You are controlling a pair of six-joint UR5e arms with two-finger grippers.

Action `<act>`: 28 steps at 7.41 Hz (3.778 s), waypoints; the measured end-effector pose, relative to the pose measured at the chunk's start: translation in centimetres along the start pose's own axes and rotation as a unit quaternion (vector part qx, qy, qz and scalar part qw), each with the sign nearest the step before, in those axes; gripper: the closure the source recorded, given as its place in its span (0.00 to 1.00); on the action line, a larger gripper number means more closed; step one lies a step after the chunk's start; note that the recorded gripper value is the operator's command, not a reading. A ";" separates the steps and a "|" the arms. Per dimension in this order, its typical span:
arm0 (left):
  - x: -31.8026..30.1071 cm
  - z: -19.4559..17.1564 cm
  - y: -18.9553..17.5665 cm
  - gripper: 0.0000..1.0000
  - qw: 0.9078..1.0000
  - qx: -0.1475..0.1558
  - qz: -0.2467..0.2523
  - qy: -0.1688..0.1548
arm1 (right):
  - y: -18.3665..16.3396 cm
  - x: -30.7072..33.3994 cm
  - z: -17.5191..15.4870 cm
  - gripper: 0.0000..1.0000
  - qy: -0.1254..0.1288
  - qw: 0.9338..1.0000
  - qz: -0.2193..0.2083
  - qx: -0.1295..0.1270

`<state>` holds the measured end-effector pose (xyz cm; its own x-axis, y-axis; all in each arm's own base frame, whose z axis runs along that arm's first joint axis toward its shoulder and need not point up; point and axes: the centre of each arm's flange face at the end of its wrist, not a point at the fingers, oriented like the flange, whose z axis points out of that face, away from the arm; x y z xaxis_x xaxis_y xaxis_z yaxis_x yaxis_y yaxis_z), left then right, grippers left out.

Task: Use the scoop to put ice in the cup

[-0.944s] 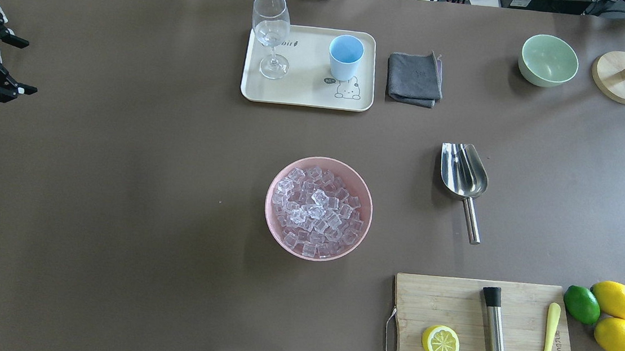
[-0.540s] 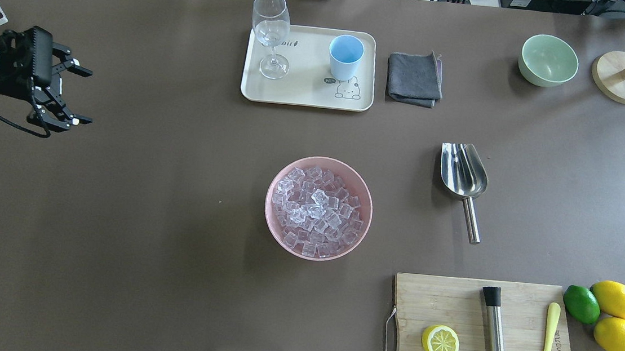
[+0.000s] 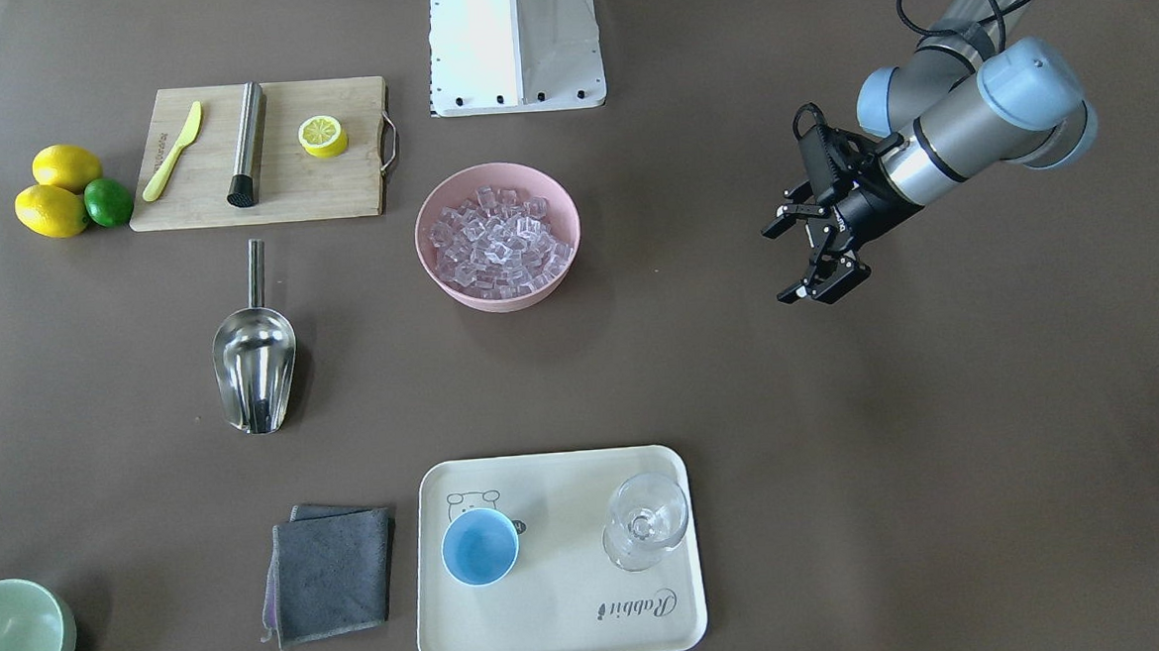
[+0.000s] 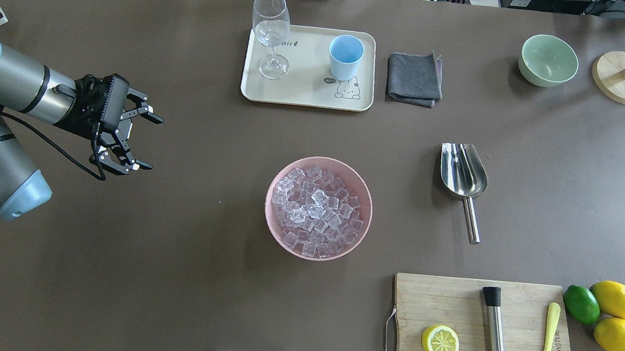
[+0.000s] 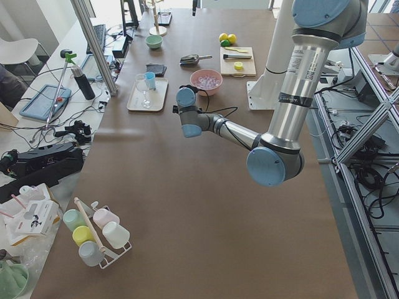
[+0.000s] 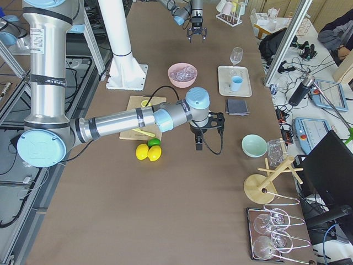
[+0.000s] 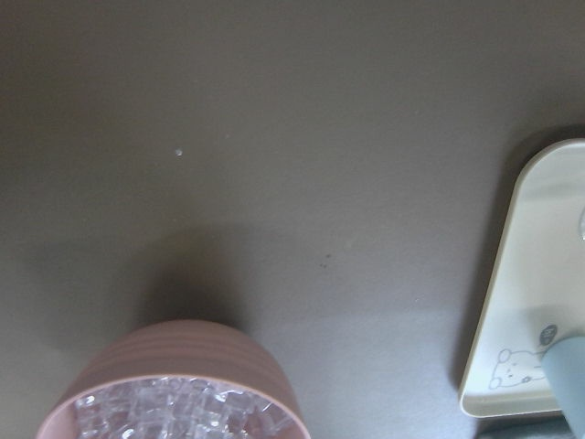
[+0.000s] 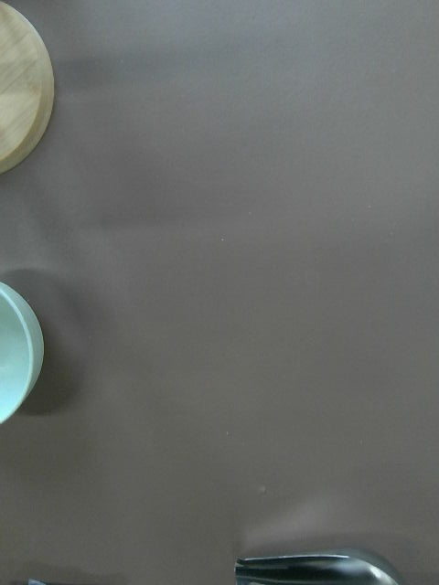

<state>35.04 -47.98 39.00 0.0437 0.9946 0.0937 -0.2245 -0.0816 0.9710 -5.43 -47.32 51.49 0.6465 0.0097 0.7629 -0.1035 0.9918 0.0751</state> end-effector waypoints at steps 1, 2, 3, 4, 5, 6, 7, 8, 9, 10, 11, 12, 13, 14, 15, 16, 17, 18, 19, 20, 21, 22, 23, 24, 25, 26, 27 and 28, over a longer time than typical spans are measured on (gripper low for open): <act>0.7 0.4 -0.8 0.02 1.000 0.012 0.005 0.027 | 0.3 -2.1 0.2 0.00 -0.004 1.000 0.006 -0.002; 1.2 0.9 -1.6 0.02 0.999 0.020 0.010 0.043 | 0.4 -4.0 0.5 0.00 -0.005 1.000 0.013 -0.002; 1.9 1.8 -2.6 0.02 0.998 0.027 0.017 0.053 | 0.6 -5.8 0.9 0.00 -0.005 1.000 0.012 -0.003; 2.4 2.7 -3.1 0.02 0.998 0.029 0.020 0.055 | 0.9 -7.6 1.4 0.00 -0.006 1.000 0.018 -0.006; 2.8 3.2 -3.3 0.02 0.998 0.029 0.021 0.057 | 1.4 -10.1 2.1 0.00 -0.001 0.999 0.032 -0.004; 3.0 3.4 -3.4 0.02 0.998 0.029 0.021 0.058 | 1.8 -12.9 3.2 0.00 0.008 0.999 0.042 0.002; 3.1 3.5 -3.4 0.02 0.998 0.029 0.021 0.059 | 2.3 -15.8 4.4 0.00 0.010 0.999 0.052 0.005; 3.3 3.8 -3.4 0.02 0.997 0.029 0.021 0.062 | 2.9 -18.7 5.6 0.00 0.012 0.998 0.062 0.008; 3.5 4.0 -3.4 0.02 0.997 0.028 0.021 0.063 | 3.6 -21.4 6.9 0.00 0.015 0.997 0.072 0.014; 3.5 4.2 -3.7 0.02 0.998 0.029 0.023 0.057 | 4.6 -23.5 8.3 0.00 0.021 0.997 0.078 0.021; 3.5 4.6 -4.1 0.02 0.998 0.029 0.026 0.051 | 5.8 -25.1 9.6 0.01 0.029 0.996 0.079 0.028; 4.3 5.9 -4.7 0.02 0.998 0.026 0.028 0.044 | 7.1 -26.4 10.7 0.00 0.035 0.996 0.077 0.035; 5.5 7.6 -5.7 0.02 0.999 0.024 0.021 0.036 | 8.2 -27.1 11.5 0.00 0.039 0.996 0.070 0.038; 6.7 9.3 -6.8 0.02 0.999 0.023 0.009 0.027 | 9.1 -27.6 12.2 0.00 0.041 0.997 0.062 0.038; 7.2 10.4 -7.8 0.02 0.999 0.024 0.001 0.021 | 10.0 -27.7 12.8 0.00 0.042 0.997 0.051 0.036; 6.9 11.6 -8.8 0.02 1.000 0.024 -0.003 0.019 | 10.6 -27.6 13.3 0.00 0.046 0.998 0.040 0.036; 6.5 12.7 -9.6 0.02 1.000 0.022 -0.006 0.021 | 11.5 -27.7 14.0 0.01 0.052 0.997 0.027 0.041; 6.0 13.4 -10.3 0.02 0.999 0.019 -0.008 0.024 | 12.3 -27.6 14.7 0.01 0.057 0.997 0.018 0.046; 5.6 13.9 -11.4 0.02 0.999 0.015 -0.012 0.026 | 13.0 -27.4 15.2 0.02 0.060 0.997 0.010 0.050; 5.2 14.2 -12.5 0.02 0.999 0.012 -0.026 0.030 | 13.6 -27.3 15.6 0.07 0.061 0.997 0.004 0.052; 5.1 14.3 -13.2 0.02 0.999 0.012 -0.036 0.036 | 14.1 -27.4 16.0 0.11 0.063 0.997 0.000 0.053; 5.1 14.4 -13.4 0.02 0.998 0.012 -0.040 0.040 | 14.5 -27.5 16.2 0.14 0.064 0.996 -0.004 0.054; 5.2 14.4 -13.5 0.02 0.998 0.012 -0.042 0.043 | 14.8 -27.6 16.5 0.16 0.066 0.996 -0.008 0.056; 5.2 14.4 -13.5 0.02 0.998 0.012 -0.043 0.043 | 15.1 -27.7 16.8 0.21 0.068 0.996 -0.012 0.057; 5.2 14.5 -13.7 0.02 0.998 0.013 -0.043 0.044 | 15.4 -27.9 17.1 0.28 0.070 0.996 -0.017 0.056; 5.4 14.6 -13.7 0.02 0.998 0.014 -0.043 0.046 | 15.7 -28.0 17.4 0.32 0.071 0.996 -0.021 0.056; 5.7 14.7 -13.8 0.02 0.998 0.014 -0.042 0.048 | 15.8 -28.0 17.6 0.37 0.073 0.995 -0.024 0.056; 5.8 14.8 -13.8 0.02 0.998 0.014 -0.042 0.049 | 15.8 -28.1 17.7 0.39 0.073 0.995 -0.027 0.055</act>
<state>52.83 -42.01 29.39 -0.0338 0.9994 -0.0092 -0.1961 0.0025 0.9806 -38.67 -34.14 42.61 0.7555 -0.0167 0.6549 -0.1433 0.9713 0.1900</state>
